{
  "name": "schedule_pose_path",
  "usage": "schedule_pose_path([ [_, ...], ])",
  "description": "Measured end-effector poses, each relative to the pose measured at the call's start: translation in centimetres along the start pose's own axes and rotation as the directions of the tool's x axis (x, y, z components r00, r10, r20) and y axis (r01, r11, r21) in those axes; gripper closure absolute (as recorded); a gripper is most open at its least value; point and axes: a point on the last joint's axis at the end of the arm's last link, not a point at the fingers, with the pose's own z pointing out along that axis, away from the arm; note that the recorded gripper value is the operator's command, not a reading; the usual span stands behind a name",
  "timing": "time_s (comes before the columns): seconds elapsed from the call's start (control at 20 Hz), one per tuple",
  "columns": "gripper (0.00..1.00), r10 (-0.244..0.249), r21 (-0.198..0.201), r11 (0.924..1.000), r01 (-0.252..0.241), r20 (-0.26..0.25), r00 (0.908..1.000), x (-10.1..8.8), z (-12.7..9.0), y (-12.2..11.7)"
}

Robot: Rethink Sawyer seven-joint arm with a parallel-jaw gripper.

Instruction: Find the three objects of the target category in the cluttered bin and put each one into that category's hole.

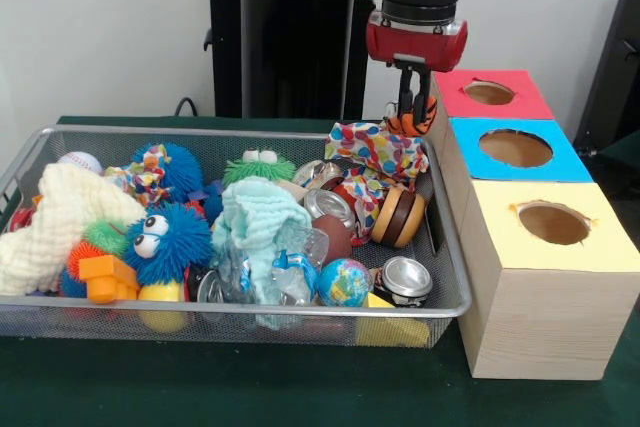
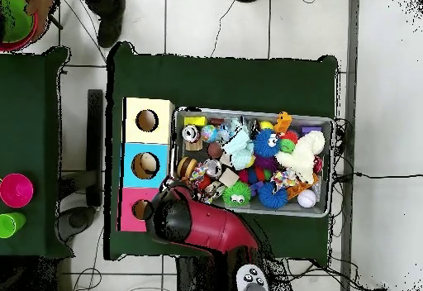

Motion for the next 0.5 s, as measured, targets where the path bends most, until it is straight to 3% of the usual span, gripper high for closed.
schedule_pose_path([
  [0.5, 1.00, -0.052, -0.009, 0.9986, 0.052, 0.026, 0.9983, -1.0, -0.8, -1.3],
])
